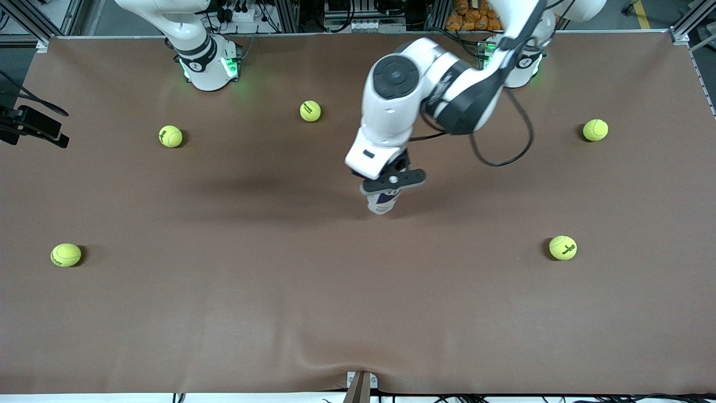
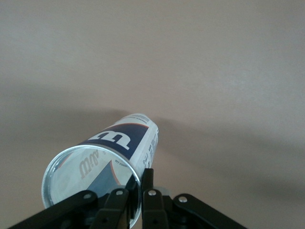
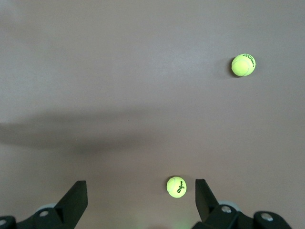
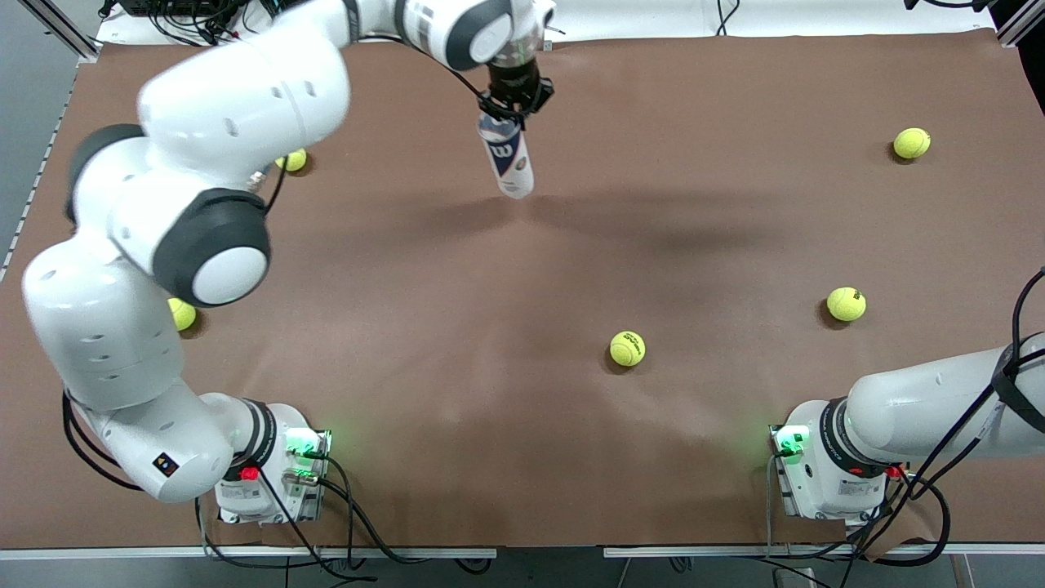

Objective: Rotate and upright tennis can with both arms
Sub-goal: 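Lift and rotate the can upright with the left gripper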

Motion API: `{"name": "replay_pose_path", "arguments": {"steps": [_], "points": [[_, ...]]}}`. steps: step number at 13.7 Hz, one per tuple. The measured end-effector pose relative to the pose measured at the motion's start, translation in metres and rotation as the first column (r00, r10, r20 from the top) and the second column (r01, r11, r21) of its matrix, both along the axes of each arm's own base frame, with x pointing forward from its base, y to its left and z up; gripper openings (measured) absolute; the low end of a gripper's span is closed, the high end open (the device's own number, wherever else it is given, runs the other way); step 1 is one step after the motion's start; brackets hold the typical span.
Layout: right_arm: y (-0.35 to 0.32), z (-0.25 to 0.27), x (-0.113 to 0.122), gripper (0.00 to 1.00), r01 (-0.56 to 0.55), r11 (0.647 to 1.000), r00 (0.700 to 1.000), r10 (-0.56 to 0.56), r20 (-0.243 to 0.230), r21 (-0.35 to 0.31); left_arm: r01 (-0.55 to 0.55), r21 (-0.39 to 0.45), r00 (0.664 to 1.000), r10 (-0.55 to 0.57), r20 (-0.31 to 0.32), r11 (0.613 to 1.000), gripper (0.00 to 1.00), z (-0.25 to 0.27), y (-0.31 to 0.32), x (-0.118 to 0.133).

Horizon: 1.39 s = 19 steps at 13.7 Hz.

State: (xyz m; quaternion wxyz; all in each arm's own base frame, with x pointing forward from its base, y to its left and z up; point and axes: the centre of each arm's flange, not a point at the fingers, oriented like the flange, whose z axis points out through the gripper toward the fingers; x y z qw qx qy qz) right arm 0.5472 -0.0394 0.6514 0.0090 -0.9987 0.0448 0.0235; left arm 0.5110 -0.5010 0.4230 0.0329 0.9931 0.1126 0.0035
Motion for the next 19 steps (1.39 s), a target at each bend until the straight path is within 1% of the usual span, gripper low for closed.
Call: {"name": "replay_pose_path", "arguments": {"steps": [3, 6, 8, 12, 16, 19], "points": [[0.000, 0.000, 0.000, 1.00, 0.000, 1.000, 1.000, 0.000, 0.000, 0.000, -0.012, -0.005, 1.000, 0.012, 0.001, 1.000, 0.05, -0.035, -0.028, -0.003], [0.000, 0.000, 0.000, 1.00, 0.000, 1.000, 1.000, 0.000, 0.000, 0.000, -0.028, 0.005, 1.000, 0.028, -0.011, 1.000, 0.05, -0.053, -0.042, -0.011], [0.000, 0.000, 0.000, 1.00, 0.000, 1.000, 1.000, 0.000, 0.000, 0.000, -0.028, 0.002, 1.000, 0.028, -0.009, 1.000, 0.05, -0.053, -0.046, -0.014], [0.000, 0.000, 0.000, 1.00, 0.000, 1.000, 1.000, 0.000, 0.000, 0.000, -0.078, 0.005, 0.997, 0.078, -0.014, 0.997, 0.05, -0.054, -0.047, -0.015], [0.000, 0.000, 0.000, 1.00, 0.000, 1.000, 1.000, 0.000, 0.000, 0.000, -0.070, 0.020, 0.998, 0.070, -0.006, 0.997, 0.05, -0.057, -0.054, -0.023], [0.000, 0.000, 0.000, 1.00, 0.000, 1.000, 1.000, 0.000, 0.000, 0.000, -0.069, 0.028, 0.998, 0.069, -0.005, 0.997, 0.05, -0.058, -0.054, -0.025]]}}
